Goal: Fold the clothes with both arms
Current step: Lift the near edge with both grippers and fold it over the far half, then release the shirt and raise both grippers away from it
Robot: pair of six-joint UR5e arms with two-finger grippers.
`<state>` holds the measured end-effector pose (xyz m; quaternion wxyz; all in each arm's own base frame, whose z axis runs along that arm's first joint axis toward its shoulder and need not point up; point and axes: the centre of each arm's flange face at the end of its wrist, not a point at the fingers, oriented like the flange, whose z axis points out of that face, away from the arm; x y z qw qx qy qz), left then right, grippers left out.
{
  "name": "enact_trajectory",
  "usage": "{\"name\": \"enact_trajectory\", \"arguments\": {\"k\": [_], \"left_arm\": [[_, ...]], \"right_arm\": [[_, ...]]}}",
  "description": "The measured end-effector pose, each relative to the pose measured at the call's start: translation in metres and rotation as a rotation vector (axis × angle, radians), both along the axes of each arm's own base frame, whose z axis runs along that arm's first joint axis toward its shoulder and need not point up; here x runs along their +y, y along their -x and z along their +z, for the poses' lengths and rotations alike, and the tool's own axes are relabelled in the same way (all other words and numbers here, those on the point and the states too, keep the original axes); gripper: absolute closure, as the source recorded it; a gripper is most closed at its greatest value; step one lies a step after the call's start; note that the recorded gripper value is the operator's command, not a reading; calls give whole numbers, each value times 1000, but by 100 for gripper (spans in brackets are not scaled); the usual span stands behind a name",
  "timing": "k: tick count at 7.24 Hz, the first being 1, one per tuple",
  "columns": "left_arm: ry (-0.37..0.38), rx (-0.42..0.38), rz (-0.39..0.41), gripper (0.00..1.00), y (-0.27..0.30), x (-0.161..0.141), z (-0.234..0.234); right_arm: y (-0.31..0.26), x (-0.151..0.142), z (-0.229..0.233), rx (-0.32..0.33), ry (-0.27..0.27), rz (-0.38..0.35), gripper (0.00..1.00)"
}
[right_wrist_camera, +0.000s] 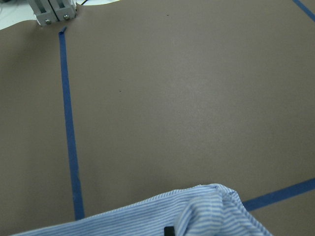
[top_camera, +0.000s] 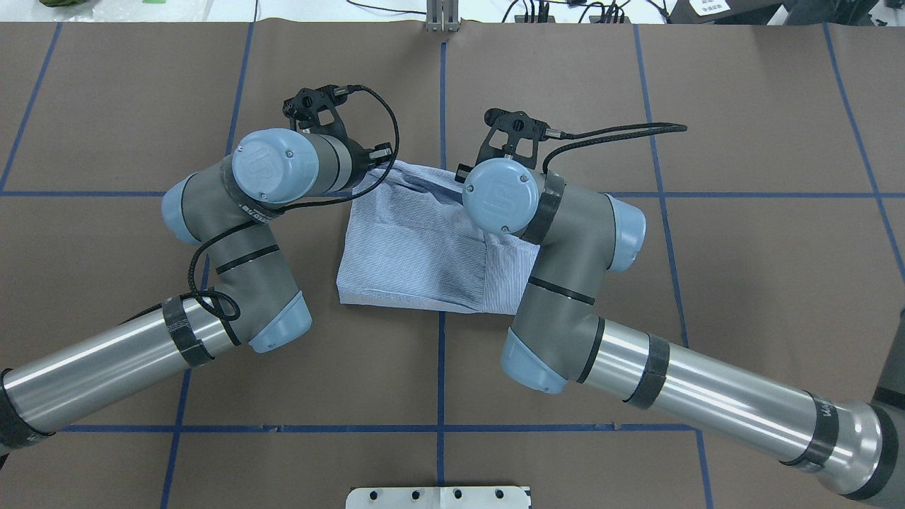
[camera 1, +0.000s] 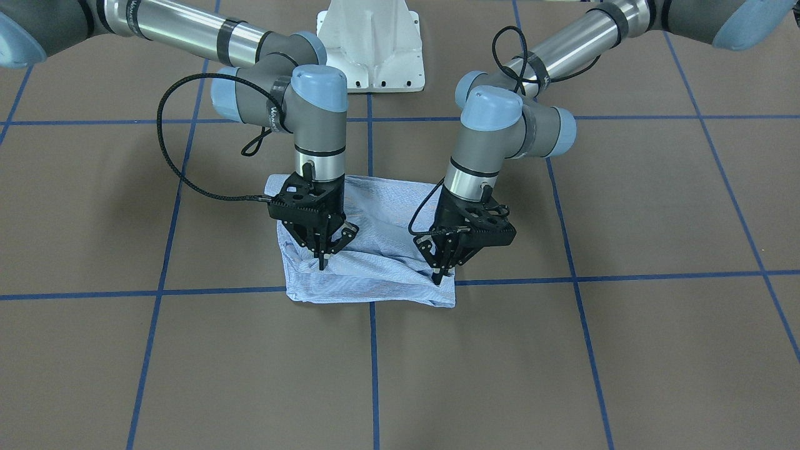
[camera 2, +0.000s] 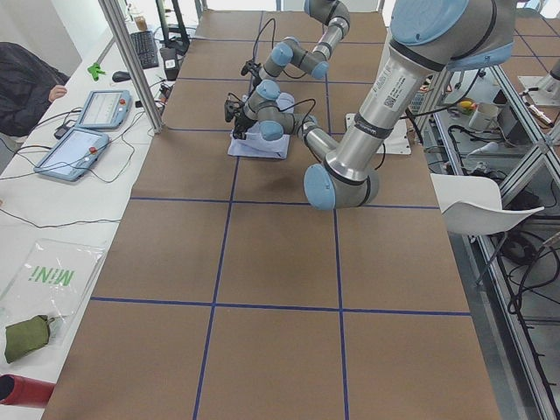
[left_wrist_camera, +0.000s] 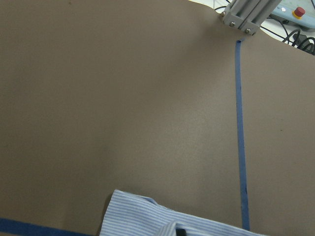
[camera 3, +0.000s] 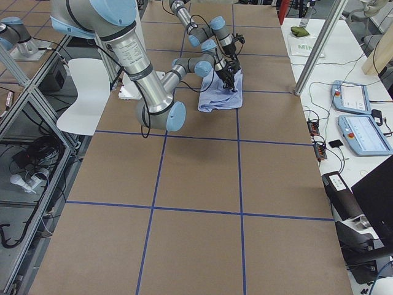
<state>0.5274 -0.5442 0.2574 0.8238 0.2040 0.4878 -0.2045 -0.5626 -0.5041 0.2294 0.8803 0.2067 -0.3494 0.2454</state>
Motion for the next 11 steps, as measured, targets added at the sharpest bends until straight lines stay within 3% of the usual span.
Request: {"name": "enact_trajectory", "arguments": {"k": [1,2,4,6,8,11], "left_arm": [[-6,-9,2,7,-1,-3,1],[-28,-27,12,0,1,-7,1],[-110,-78,70,0,15,-18,-1],[-171,-88,195,0,59,-22,4],[-270,-184,287,0,125,9,18],[-310,-358,393,0,245,76,42]], "right_arm": [[-3,-7,2,12,-1,-9,12],[-6,-14,2,15,4,-20,0],[-21,-35,-15,-9,22,-79,0],[-59,-63,-31,-55,70,-185,0],[-124,-75,-17,-13,68,-278,0],[-292,-67,53,102,27,-473,0]]}}
